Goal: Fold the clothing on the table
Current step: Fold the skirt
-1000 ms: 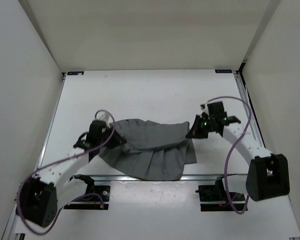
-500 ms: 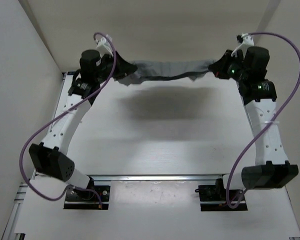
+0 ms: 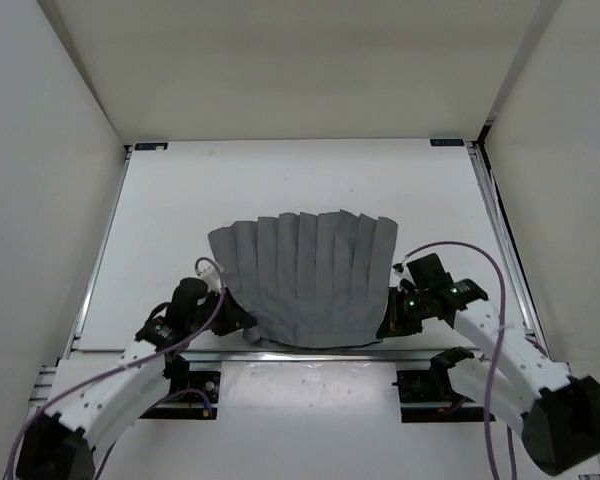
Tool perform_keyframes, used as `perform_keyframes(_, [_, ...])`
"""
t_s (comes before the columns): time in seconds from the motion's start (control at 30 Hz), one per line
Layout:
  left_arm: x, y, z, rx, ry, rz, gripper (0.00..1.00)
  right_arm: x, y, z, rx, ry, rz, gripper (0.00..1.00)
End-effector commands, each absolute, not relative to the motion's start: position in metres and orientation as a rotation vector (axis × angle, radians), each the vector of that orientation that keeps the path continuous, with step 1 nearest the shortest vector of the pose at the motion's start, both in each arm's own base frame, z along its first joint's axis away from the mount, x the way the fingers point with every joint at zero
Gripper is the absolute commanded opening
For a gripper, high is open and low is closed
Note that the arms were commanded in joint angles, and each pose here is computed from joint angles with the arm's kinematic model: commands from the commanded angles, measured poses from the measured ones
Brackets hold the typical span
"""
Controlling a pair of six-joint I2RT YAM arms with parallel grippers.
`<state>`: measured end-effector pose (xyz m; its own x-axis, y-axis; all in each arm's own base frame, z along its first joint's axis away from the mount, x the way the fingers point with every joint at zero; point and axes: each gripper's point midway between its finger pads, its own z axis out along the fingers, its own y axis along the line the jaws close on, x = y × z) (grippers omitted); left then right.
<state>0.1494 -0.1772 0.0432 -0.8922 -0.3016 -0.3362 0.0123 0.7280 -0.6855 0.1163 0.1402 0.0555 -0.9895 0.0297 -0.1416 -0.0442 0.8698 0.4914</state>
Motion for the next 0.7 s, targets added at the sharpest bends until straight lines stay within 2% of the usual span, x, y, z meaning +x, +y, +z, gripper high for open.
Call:
perform_keyframes(0.0, [0.153, -0.171, 0.071, -0.338, 2.347, -1.089, 0.00, 0.087, 0.158, 0.080, 0.035, 2.886, 0.912, 0.01])
perform_keyframes(0.2, [0.130, -0.166, 0.079, -0.434, 2.300, -1.258, 0.00, 0.052, 0.159, 0.094, 0.159, 2.933, 0.979, 0.00])
perform_keyframes(0.33, [0.132, -0.163, 0.095, -0.430, 2.255, -1.237, 0.00, 0.053, 0.155, 0.110, 0.199, 2.908, 0.946, 0.00])
perform_keyframes(0.47, [0.154, -0.158, 0.118, -0.404, 2.213, -1.145, 0.00, 0.091, 0.150, 0.132, 0.224, 2.777, 0.888, 0.00])
perform_keyframes(0.67, [0.217, -0.154, 0.172, -0.340, 2.096, -1.014, 0.00, 0.181, 0.127, 0.156, 0.243, 2.589, 0.825, 0.00])
